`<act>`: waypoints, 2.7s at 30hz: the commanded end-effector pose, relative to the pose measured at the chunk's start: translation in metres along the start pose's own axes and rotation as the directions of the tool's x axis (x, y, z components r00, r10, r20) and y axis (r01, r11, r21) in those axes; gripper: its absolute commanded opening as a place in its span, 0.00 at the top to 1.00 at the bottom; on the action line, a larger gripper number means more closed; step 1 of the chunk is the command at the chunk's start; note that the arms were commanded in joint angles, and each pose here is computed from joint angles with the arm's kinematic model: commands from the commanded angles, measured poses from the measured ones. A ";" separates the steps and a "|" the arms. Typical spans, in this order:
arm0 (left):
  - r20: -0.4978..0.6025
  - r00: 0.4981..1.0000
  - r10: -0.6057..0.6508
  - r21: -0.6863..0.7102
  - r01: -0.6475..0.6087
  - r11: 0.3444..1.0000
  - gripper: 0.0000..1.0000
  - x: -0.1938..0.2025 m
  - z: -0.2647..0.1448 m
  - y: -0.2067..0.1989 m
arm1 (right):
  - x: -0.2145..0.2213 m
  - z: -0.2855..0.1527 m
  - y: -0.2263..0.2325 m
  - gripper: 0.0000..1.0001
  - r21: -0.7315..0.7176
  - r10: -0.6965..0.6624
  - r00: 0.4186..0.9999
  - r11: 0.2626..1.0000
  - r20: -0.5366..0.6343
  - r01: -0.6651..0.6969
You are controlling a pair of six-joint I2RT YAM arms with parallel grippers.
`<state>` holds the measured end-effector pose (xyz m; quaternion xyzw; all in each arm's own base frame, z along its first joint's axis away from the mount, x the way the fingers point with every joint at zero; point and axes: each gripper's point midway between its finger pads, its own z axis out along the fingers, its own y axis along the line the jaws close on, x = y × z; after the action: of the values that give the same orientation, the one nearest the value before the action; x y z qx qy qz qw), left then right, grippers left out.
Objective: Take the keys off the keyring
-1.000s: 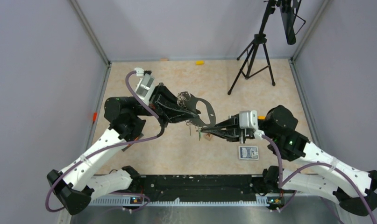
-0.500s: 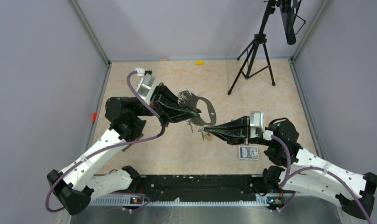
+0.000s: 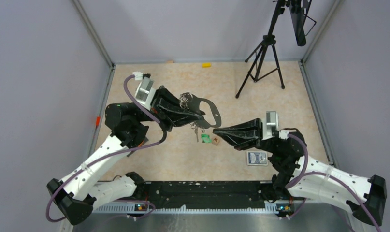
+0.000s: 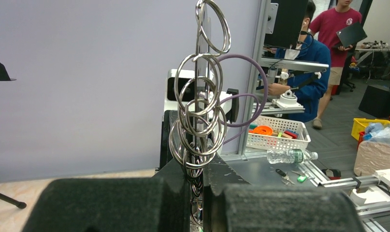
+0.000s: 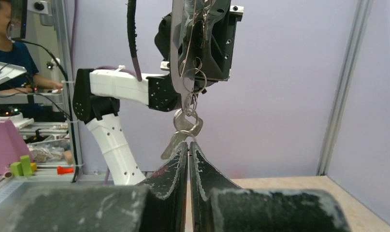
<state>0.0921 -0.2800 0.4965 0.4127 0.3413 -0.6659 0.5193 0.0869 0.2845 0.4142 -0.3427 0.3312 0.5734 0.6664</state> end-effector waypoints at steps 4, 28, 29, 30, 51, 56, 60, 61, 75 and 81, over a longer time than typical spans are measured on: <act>0.052 0.996 0.071 0.004 -0.072 0.997 1.00 -0.016 0.000 -0.006 | -0.011 -0.001 -0.007 0.70 0.046 -0.011 0.999 0.999 0.040 0.010; 0.053 0.996 0.067 0.010 -0.068 0.998 1.00 -0.015 0.001 -0.006 | 0.000 0.021 0.004 0.62 -0.083 0.003 1.000 0.997 0.003 -0.003; 0.052 0.997 0.064 0.009 -0.065 0.998 1.00 -0.014 0.001 -0.005 | 0.000 0.022 0.004 0.62 -0.085 0.003 1.000 0.996 0.002 -0.002; 0.051 0.997 0.065 0.010 -0.065 0.998 1.00 -0.014 0.001 -0.005 | -0.001 0.022 0.005 0.62 -0.086 0.003 1.000 0.996 0.004 -0.003; 0.053 0.997 0.060 0.014 -0.061 0.998 1.00 -0.014 0.001 -0.005 | 0.000 0.023 0.007 0.63 -0.104 -0.002 1.000 0.995 0.000 0.002; 0.052 0.997 0.060 0.014 -0.061 0.998 1.00 -0.014 0.001 -0.005 | 0.000 0.024 0.007 0.62 -0.107 -0.006 1.000 0.994 -0.004 0.006; 0.050 0.997 0.061 0.018 -0.062 0.998 1.00 -0.014 0.001 -0.006 | 0.002 0.025 0.005 0.56 -0.105 -0.032 0.999 0.994 -0.017 0.030; 0.050 0.997 0.061 0.019 -0.062 0.998 1.00 -0.014 0.001 -0.006 | 0.001 0.026 0.004 0.55 -0.106 -0.042 0.999 0.994 -0.018 0.040; 0.050 0.997 0.065 0.023 -0.067 0.998 1.00 -0.015 0.000 -0.009 | 0.003 0.033 0.009 0.58 -0.183 -0.135 0.989 0.976 -0.063 0.122; 0.049 0.997 0.065 0.022 -0.066 0.998 1.00 -0.014 0.001 -0.008 | 0.008 0.028 0.018 0.61 -0.234 -0.127 0.988 0.967 -0.093 0.102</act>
<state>0.0920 -0.2789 0.5005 0.4096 0.3328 -0.6659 0.5272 0.0821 0.3196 0.4048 -0.4483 0.3103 0.5479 0.6345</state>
